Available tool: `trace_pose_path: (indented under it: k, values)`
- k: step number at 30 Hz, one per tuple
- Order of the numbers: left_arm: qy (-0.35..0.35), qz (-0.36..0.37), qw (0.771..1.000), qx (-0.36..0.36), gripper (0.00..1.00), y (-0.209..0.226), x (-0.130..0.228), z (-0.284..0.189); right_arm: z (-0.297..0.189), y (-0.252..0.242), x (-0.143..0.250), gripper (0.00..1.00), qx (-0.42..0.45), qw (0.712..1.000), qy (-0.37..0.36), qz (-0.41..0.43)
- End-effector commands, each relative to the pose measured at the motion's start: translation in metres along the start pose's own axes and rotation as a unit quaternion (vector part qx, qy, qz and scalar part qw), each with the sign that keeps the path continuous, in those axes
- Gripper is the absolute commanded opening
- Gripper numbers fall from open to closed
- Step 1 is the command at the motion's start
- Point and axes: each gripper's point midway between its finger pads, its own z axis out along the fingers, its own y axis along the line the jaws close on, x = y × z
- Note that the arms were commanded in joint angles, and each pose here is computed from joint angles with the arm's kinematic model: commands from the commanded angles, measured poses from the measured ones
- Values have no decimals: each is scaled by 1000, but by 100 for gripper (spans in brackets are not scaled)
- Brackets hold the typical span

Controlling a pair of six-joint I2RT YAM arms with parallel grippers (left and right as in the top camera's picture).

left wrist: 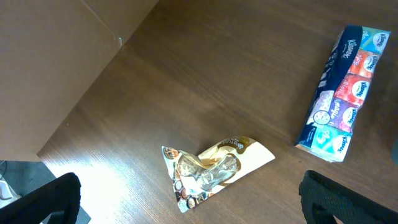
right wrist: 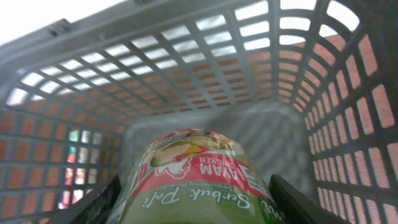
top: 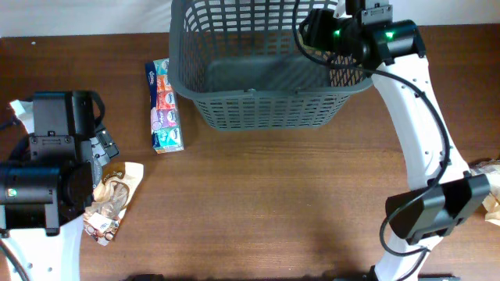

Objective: Pack container
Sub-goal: 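Carry the jar with the right gripper over the grey basket, then lower the jar into the basket with the right gripper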

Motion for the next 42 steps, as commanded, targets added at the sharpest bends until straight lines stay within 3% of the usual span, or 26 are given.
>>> trace_pose_path:
  k: [1, 20, 42]
  values:
    - [-4, -7, 1000, 3, 100, 2, -2, -3, 12, -4, 1, 4, 21, 1000, 3, -21]
    - [-4, -7, 1000, 3, 100, 2, -2, -3, 84, -19, 69, 4, 85, 988, 106, -71]
    - [-4, -7, 1000, 2, 100, 2, -2, -3, 110, -57, 112, 4, 143, 970, 184, -69]
